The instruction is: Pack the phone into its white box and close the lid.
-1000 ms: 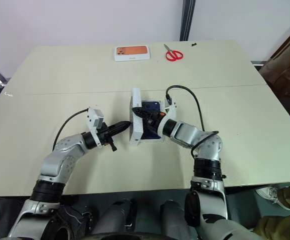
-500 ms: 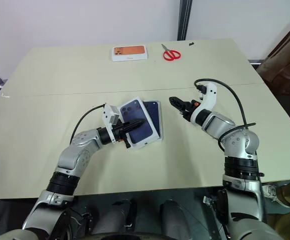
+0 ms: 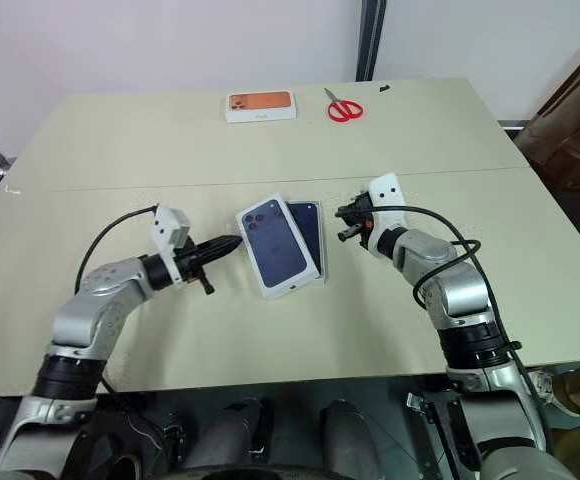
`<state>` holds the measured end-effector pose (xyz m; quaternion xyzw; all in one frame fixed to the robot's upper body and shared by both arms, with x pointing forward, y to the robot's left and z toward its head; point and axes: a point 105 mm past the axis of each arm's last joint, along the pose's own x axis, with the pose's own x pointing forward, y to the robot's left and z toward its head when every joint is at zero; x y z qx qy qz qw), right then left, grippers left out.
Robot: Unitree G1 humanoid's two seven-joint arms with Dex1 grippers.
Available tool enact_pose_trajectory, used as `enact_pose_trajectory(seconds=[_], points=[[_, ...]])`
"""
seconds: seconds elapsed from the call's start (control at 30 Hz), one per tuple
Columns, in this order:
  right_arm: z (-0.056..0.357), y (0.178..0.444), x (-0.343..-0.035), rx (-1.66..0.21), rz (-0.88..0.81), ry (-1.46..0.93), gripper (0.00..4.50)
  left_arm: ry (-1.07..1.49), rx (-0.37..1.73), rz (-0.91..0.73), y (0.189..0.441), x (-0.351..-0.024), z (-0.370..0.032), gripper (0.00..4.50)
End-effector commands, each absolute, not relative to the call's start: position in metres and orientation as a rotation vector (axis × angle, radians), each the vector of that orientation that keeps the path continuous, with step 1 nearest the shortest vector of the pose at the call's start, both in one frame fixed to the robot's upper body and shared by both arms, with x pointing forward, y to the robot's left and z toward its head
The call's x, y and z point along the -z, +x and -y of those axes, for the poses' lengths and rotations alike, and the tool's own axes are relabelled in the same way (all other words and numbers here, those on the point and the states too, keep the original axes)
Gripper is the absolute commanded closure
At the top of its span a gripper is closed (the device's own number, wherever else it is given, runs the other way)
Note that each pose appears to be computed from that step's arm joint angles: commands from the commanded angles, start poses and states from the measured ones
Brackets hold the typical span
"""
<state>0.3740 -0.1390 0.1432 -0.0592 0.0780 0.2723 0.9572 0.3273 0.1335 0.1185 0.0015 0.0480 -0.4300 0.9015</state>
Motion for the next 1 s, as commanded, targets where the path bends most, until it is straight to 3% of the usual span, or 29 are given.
enact_pose_trajectory(seconds=[0.03, 0.3, 1.0], points=[[0.128, 0.369, -0.158, -0.616, -0.073, -0.231, 4.46, -0.013, 0.853, -0.14, 0.322, -0.114, -0.147, 4.5], [0.11, 0.36, -0.152, -0.727, -0.066, -0.29, 4.46, -0.09, 0.854, -0.212, 0.324, -0.092, -0.124, 4.5], [0.102, 0.354, -0.137, -0.762, -0.096, -0.374, 4.46, -0.11, 0.893, -0.163, 0.342, -0.104, -0.076, 4.5]])
